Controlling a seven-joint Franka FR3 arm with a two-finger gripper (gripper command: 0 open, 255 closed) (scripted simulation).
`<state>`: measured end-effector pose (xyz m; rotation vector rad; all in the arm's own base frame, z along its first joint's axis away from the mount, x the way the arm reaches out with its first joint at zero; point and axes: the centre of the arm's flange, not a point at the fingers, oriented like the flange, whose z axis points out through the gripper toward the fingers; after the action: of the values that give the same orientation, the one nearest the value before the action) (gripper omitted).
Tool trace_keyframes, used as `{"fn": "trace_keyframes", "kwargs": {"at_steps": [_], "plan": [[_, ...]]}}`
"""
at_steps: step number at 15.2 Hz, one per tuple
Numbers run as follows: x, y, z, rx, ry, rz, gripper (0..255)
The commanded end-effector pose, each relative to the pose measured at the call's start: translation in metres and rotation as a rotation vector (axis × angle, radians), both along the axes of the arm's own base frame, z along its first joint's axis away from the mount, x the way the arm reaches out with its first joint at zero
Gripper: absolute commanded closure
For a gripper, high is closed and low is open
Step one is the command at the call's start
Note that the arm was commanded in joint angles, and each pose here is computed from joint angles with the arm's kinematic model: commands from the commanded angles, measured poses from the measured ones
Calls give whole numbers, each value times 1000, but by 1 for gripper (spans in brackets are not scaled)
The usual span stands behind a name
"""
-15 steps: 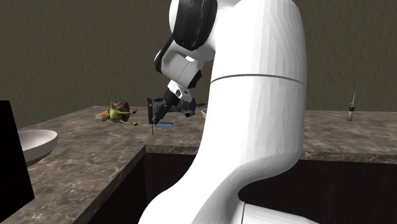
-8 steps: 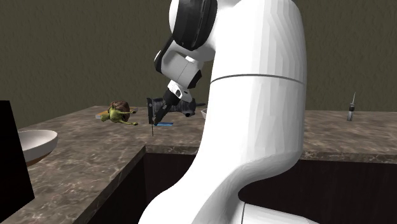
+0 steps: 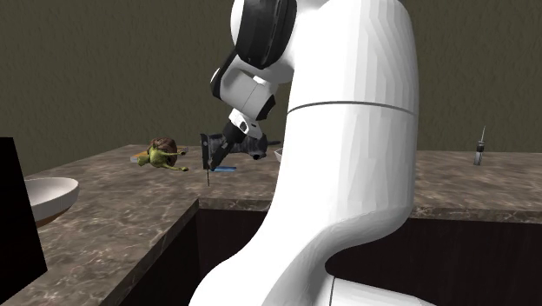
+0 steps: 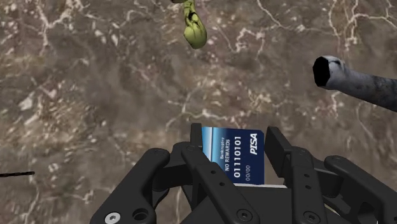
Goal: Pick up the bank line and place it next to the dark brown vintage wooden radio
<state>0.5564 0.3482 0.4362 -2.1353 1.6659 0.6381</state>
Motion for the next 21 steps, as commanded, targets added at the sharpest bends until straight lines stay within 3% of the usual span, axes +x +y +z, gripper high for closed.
{"fn": "trace_keyframes", "kwargs": {"at_steps": [1, 21], "plan": [[0, 0, 8, 0, 0, 0, 255], [0, 0, 114, 0, 0, 0, 255]]}}
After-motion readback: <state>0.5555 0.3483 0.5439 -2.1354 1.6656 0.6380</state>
